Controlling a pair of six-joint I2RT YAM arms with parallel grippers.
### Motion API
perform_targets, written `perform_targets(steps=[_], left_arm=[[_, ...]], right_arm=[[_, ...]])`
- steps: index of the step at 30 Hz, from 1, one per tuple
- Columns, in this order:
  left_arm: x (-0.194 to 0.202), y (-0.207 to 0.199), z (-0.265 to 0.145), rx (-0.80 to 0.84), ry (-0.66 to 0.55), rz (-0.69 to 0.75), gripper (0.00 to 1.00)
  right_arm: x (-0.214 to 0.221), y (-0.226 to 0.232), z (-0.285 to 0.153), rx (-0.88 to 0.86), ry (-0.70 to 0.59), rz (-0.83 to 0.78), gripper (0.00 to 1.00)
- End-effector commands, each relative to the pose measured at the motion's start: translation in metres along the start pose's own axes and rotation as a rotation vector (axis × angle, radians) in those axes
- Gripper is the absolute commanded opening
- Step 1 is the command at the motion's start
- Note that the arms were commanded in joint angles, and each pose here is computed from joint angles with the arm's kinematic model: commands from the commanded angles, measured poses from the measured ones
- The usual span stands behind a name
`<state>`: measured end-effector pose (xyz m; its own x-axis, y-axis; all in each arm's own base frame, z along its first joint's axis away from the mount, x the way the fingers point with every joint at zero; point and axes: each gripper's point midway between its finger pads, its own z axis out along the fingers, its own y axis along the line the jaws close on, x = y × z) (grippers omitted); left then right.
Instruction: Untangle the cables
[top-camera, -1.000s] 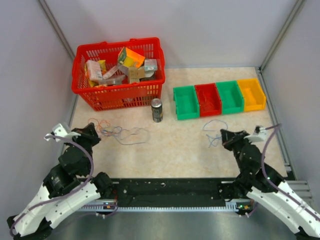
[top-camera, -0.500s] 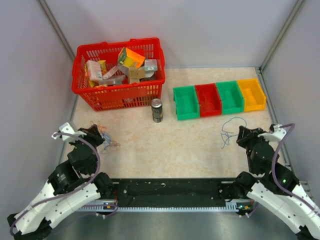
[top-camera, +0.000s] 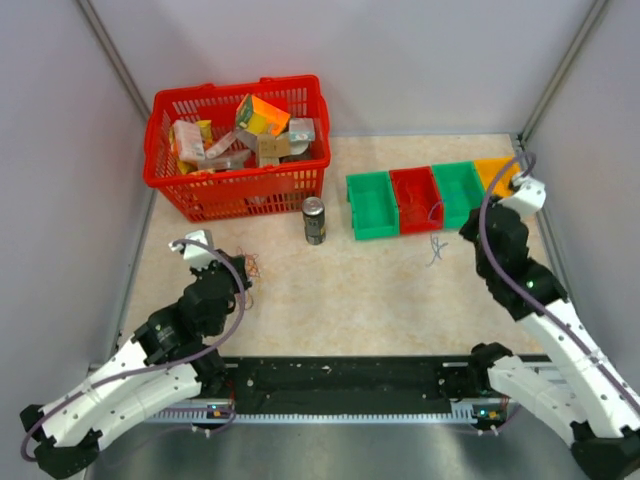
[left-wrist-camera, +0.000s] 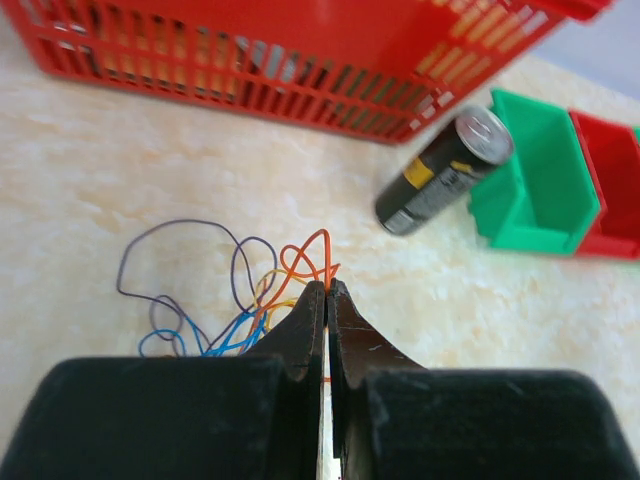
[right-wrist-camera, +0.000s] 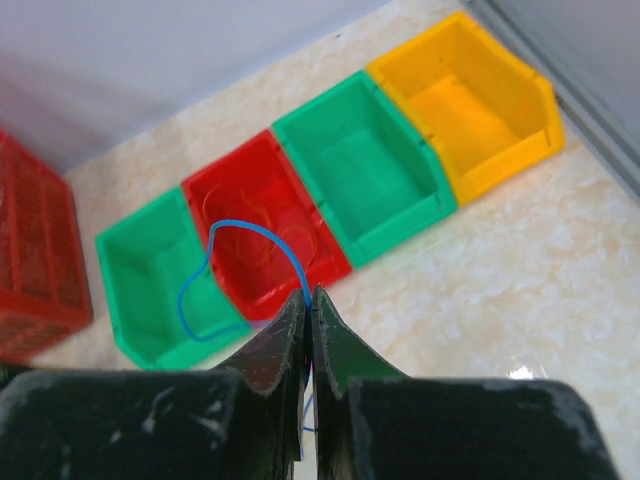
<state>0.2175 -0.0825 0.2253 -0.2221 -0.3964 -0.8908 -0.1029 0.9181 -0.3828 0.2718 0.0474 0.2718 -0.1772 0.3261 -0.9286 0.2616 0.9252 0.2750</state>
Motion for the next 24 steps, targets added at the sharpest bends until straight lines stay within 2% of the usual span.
perform_targets(steps=[1, 8, 12, 19, 24], left_arm=[[0.018, -0.049, 0.0, 0.229, 0.085, 0.041, 0.0], [0.055, -0.074, -0.001, 0.363, 0.225, 0.115, 0.0], [0.07, -0.099, -0.01, 0.522, 0.268, 0.121, 0.0], [0.071, -0.123, -0.019, 0.661, 0.27, 0.154, 0.0], [0.079, -0.138, -0.024, 0.737, 0.317, 0.168, 0.0]], right_arm=[[-0.048, 0.015, 0.038, -0.107, -0.016, 0.138, 0.0], [-0.083, 0.003, 0.109, -0.098, 0.044, 0.259, 0.0], [-0.089, -0.008, 0.146, -0.023, 0.05, 0.23, 0.0], [-0.054, -0.019, 0.206, 0.021, 0.108, 0.13, 0.0], [-0.036, -0.026, 0.23, 0.051, 0.139, 0.104, 0.0]])
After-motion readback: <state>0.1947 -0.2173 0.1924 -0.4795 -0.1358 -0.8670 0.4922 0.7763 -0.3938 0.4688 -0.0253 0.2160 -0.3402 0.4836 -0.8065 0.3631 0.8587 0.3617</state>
